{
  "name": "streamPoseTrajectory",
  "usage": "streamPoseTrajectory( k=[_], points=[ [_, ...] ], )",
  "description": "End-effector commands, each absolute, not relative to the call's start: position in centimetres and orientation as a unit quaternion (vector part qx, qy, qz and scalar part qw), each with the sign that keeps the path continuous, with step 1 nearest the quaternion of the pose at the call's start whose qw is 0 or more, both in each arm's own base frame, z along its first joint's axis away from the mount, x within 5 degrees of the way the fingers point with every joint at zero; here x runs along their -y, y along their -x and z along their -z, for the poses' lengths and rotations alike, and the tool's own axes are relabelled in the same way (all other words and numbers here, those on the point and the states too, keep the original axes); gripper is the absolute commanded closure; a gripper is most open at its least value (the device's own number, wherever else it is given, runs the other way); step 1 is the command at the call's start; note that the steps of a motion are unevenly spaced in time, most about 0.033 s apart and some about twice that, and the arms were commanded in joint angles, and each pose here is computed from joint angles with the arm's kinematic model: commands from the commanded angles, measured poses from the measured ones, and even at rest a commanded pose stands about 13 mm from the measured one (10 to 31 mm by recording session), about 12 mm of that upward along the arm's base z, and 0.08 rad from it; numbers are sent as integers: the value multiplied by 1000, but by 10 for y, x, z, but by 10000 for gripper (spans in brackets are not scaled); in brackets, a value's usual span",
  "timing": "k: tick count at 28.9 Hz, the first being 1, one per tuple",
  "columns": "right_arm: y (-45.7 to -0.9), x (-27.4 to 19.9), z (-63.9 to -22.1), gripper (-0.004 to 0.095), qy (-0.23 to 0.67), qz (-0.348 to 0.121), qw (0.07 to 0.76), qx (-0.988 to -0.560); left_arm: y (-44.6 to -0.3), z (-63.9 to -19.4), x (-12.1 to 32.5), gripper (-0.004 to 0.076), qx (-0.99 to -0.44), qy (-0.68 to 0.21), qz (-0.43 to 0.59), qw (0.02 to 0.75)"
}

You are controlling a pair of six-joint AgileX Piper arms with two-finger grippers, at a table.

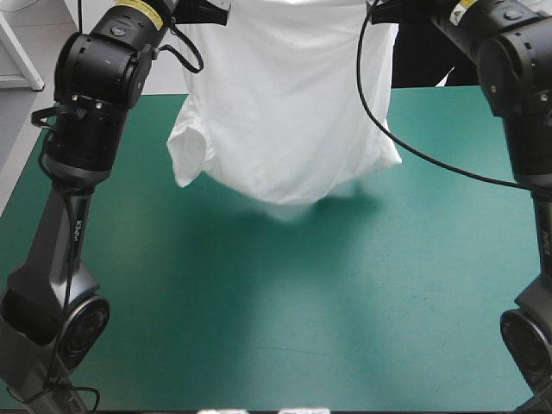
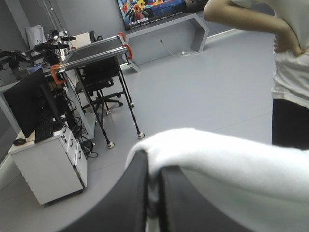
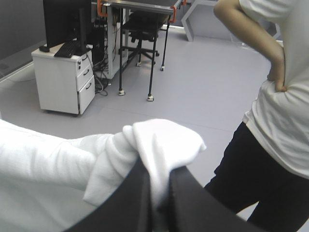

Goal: Fold the cloth

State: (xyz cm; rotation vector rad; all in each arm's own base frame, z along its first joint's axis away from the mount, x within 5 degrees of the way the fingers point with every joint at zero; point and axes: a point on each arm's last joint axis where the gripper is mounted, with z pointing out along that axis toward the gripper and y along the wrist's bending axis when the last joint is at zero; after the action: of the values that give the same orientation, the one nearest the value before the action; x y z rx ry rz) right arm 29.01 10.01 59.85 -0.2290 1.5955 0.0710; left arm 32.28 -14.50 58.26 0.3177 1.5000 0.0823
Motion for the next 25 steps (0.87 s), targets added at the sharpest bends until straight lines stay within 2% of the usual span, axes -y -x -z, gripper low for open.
streamPoseTrajectory(
  k=[1, 4, 9, 13, 18, 25],
  points=[
    [-287, -92, -620, 921, 79, -28, 760, -645, -314, -616, 124, 734, -580, -111, 7, 807],
    [-310, -86, -599, 921, 58, -46, 715, -695, -335, -603, 115, 734, -605, -93, 20, 791],
    [-360, -72, -544, 921, 30, -82, 600, -795, -387, -545, 113, 734, -722, -74, 33, 687],
    [-396, -72, -498, 921, 32, -99, 516, -850, -421, -495, 125, 734, -788, -79, 27, 610],
    [-428, -81, -454, 921, 40, -123, 452, -883, -451, -437, 140, 734, -852, -84, 45, 516],
    [-459, -90, -399, 921, 44, -138, 379, -914, -474, -389, 148, 734, -884, -88, 37, 458]
  ],
)
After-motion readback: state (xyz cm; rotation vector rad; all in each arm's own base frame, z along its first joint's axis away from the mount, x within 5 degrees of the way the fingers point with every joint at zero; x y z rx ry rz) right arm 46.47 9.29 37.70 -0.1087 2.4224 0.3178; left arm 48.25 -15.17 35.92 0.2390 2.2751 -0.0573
